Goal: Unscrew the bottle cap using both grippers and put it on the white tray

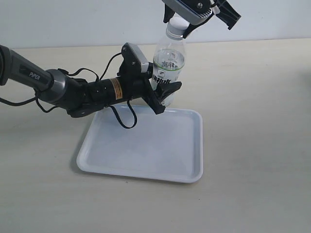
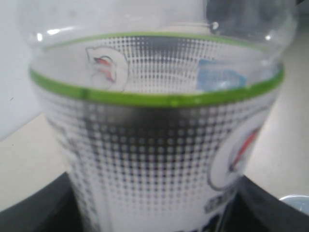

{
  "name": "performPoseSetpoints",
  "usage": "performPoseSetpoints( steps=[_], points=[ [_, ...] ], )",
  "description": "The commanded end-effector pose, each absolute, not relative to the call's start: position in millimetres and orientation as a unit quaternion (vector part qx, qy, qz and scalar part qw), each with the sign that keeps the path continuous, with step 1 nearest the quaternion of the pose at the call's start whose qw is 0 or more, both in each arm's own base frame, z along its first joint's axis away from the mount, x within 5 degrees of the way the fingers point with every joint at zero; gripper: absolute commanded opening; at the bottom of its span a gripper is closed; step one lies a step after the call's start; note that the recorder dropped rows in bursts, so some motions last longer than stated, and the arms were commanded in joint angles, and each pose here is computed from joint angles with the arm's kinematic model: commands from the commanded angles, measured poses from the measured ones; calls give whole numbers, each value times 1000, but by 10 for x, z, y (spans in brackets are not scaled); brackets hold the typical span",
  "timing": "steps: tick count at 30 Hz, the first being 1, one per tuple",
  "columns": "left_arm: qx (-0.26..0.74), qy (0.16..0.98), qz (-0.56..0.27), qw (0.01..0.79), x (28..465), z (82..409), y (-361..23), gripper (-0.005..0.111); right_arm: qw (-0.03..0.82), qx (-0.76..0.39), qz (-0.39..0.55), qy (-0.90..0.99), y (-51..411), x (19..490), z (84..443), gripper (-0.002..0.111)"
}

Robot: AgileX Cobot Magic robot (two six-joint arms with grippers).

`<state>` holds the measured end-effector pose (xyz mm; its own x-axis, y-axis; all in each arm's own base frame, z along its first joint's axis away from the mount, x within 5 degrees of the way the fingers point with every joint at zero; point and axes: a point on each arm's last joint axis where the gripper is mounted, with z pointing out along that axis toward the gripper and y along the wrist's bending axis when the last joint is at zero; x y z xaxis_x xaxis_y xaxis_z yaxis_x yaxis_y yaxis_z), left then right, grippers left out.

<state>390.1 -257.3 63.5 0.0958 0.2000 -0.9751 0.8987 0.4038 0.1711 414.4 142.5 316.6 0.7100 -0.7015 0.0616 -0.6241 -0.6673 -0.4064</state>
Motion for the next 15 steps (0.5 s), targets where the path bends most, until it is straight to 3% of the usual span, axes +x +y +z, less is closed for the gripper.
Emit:
performPoseSetpoints(
  steps=[1,15],
  points=[
    [473,603,-292,572,3880,593,-2566,0,188,-907,-120,358,1424,4132,3236,0],
    [473,603,-292,572,3880,593,-2566,0,198,-901,-114,368,1437,4118,3259,0]
  ],
)
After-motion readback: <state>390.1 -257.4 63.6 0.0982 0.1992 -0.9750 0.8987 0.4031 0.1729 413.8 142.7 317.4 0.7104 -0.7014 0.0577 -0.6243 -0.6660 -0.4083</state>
